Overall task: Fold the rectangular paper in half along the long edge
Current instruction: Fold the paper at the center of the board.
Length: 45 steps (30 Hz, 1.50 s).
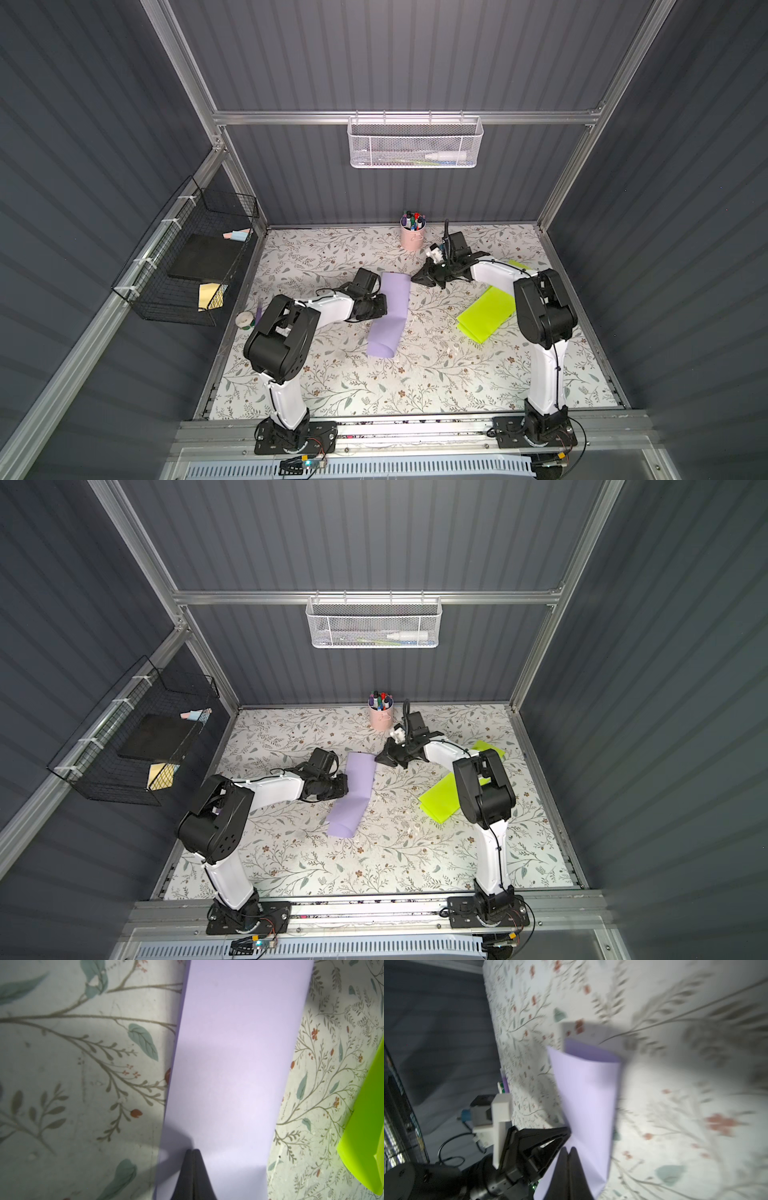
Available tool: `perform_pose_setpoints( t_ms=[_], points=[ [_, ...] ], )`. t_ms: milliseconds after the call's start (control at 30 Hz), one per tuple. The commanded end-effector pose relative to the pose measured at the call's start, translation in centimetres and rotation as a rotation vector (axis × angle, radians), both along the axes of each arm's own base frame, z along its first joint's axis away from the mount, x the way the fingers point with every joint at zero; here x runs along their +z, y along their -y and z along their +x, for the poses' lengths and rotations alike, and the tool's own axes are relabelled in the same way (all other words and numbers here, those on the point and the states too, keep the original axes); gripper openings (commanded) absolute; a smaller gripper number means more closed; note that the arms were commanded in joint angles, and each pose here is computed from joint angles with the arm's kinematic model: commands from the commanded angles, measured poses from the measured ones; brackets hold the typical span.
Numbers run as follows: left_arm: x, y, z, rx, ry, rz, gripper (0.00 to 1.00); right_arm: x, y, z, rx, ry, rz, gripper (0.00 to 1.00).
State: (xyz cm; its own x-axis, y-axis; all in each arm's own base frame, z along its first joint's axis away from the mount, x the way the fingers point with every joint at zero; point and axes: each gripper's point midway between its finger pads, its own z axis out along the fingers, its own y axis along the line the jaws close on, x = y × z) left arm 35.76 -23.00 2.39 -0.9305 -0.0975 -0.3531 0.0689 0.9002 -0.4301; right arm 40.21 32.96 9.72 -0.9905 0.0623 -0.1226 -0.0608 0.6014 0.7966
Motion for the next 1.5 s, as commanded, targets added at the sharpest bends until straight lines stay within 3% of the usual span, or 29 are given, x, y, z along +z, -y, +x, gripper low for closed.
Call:
perform_pose_setpoints(
  t_ms=[0, 300, 633, 1033, 1467],
  points=[
    [-2.7, -1.9, -2.8, -0.012, -0.11, 0.091, 0.0, -2.7, -1.5, -2.7, 0.038, -0.066, -0.02, 0.0],
    [-2.7, -1.9, -2.8, -0.012, -0.113, 0.094, 0.0, -6.3, -1.8, -4.9, 0.059, -0.156, -0.023, 0.0],
    [-2.9, -1.9, -2.8, -0.014, -0.117, 0.094, 0.0, -9.5, -0.4, -5.9, 0.072, -0.22, -0.108, 0.0],
    [-3.0, -1.8, -3.0, -0.019, -0.12, 0.09, 0.0, -11.7, 2.7, -3.2, -0.01, -0.253, -0.139, 0.0],
    [-3.0, -1.8, -3.2, -0.025, -0.12, 0.087, 0.0, -10.8, 1.2, 0.0, 0.001, -0.227, -0.123, 0.0]
  ],
)
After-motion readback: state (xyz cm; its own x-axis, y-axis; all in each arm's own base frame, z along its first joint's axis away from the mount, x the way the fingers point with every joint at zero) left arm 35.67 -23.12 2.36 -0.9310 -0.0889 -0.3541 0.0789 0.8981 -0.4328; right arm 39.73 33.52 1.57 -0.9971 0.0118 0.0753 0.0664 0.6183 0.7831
